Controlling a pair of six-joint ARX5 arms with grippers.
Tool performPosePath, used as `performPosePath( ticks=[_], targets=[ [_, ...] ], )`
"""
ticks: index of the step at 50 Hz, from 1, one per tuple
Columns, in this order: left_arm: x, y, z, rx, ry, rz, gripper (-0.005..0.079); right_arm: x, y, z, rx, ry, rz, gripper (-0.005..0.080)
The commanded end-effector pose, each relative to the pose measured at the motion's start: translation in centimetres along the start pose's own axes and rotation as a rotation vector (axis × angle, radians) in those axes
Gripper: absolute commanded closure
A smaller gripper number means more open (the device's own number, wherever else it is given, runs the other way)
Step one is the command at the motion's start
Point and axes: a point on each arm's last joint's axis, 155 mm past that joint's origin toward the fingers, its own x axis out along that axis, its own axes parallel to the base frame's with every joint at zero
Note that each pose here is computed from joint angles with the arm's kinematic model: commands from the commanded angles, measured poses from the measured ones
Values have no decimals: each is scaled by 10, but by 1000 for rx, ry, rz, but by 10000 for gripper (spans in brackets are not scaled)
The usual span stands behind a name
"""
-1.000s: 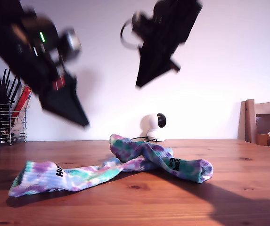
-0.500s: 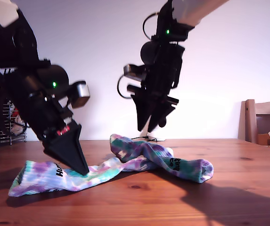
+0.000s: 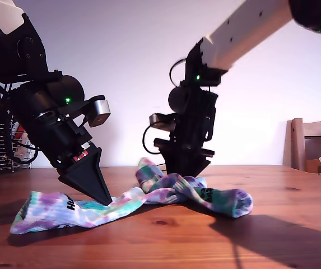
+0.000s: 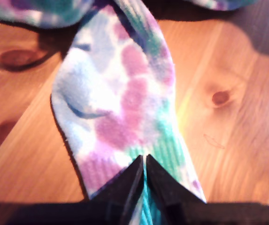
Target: Fold the socks in front of you. After folding them, place them to the left side.
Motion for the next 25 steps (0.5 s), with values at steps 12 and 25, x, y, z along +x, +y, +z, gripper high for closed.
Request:
performPosePath(
  ticks=[12,25],
  targets=[
    [8,2,-3,-2,9,-8,762,-2,-6,4,-22,-10,-42,763],
    [34,-3,-20,-14,60,-45,762,-24,-27,3,5,-28,-94,763]
  ],
)
